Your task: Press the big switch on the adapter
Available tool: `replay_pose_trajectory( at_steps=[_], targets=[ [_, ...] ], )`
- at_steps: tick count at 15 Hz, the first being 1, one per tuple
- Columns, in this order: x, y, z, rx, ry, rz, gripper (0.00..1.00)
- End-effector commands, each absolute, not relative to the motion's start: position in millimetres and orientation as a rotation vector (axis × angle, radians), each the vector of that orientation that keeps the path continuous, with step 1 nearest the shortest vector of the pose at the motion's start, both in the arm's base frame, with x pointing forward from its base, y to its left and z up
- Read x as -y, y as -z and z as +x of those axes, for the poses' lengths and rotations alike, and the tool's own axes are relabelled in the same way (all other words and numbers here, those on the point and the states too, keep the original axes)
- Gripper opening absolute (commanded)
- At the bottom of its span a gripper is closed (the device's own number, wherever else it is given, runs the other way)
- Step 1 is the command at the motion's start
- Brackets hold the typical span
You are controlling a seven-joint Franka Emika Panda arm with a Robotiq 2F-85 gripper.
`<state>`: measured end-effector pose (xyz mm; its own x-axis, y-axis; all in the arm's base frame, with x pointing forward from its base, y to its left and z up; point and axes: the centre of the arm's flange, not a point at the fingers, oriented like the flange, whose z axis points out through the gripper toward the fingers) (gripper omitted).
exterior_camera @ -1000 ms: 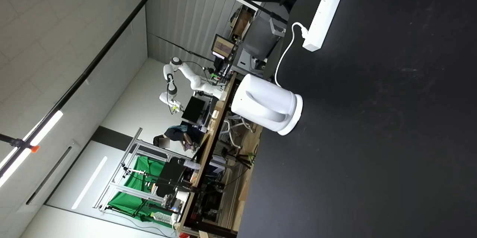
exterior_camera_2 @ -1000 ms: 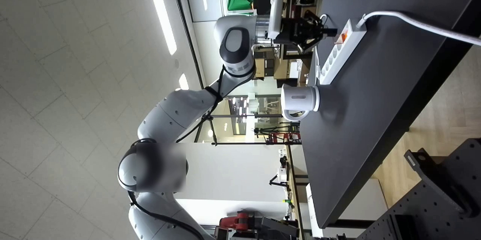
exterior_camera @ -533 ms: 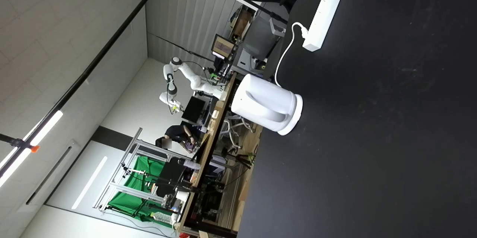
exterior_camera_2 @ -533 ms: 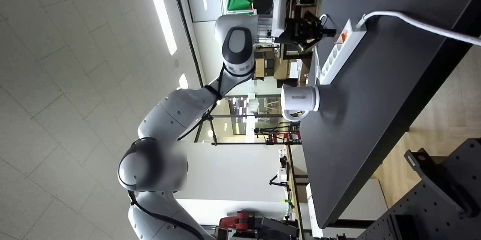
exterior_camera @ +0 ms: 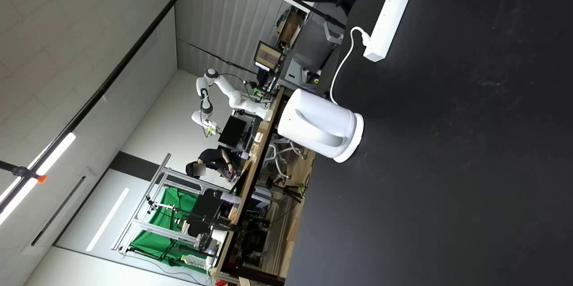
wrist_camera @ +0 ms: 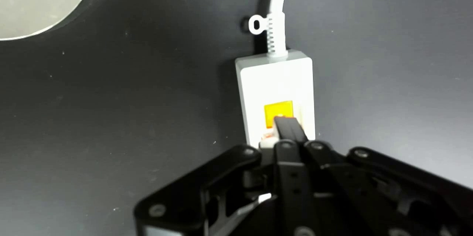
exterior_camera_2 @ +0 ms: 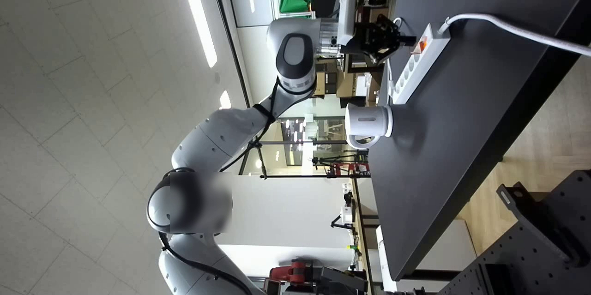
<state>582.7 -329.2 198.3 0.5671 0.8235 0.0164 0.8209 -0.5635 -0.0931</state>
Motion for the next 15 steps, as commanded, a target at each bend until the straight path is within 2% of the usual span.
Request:
replay_pose_trajectory(
  at_steps=[1,15],
  targets=[
    [334,-197,583,1.422,-0.026,-2.694,0.00],
    [342,-178,583,1.426,-0.050,-2.666,0.00]
  ],
)
